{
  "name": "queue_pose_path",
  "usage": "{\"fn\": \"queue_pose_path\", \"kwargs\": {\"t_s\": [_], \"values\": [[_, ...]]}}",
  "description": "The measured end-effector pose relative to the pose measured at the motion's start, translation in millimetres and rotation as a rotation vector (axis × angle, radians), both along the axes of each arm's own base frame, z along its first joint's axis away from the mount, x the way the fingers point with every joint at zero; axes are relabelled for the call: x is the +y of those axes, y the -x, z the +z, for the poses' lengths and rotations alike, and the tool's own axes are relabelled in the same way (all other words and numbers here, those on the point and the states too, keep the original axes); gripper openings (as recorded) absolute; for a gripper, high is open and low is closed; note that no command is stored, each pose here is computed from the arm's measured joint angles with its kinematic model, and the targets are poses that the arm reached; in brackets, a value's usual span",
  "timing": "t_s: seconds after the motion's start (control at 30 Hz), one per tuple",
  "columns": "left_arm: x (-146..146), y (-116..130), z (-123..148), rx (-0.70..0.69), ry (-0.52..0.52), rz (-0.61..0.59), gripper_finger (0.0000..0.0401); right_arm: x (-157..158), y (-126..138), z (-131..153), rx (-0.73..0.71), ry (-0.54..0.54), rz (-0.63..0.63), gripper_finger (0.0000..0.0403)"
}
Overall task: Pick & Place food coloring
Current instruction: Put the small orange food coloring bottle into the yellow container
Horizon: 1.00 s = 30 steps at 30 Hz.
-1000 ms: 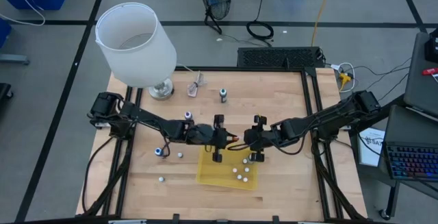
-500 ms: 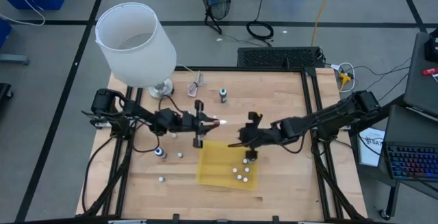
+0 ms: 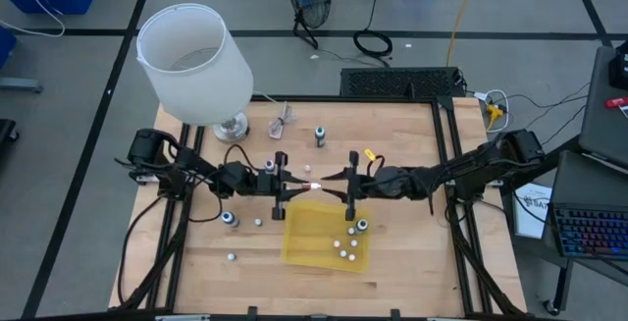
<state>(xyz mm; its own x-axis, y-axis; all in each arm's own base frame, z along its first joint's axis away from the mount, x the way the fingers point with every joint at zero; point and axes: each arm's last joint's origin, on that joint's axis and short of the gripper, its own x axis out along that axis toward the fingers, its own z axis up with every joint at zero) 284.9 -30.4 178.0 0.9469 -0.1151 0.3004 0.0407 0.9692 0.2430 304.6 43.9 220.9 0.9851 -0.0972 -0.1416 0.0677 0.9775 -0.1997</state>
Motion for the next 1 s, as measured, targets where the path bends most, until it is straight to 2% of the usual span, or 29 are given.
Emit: {"fn": "queue_pose_path", "kwargs": {"t_s": [0.13, 0.57, 0.87, 1.0], "values": [[0.3, -0.1, -1.1, 0.012, 0.010, 0.006, 0.0057, 0.7, 0.7, 0.3, -0.027, -0.033, 0.030, 0.0112], [1.7, -1.3, -5.2, 0.056, 0.009, -0.015, 0.0052, 5.4, -1.9, 4.6, -0.100, -0.036, 0.135, 0.0114], [2.2, -3.1, -5.9, 0.073, 0.015, -0.007, 0.0052, 1.6, -7.6, -1.3, -0.095, -0.050, 0.121, 0.0180], [2.0, -3.4, -6.1, 0.077, 0.015, -0.007, 0.0052, 1.5, -7.7, 1.5, -0.122, -0.053, 0.120, 0.0191]]}}
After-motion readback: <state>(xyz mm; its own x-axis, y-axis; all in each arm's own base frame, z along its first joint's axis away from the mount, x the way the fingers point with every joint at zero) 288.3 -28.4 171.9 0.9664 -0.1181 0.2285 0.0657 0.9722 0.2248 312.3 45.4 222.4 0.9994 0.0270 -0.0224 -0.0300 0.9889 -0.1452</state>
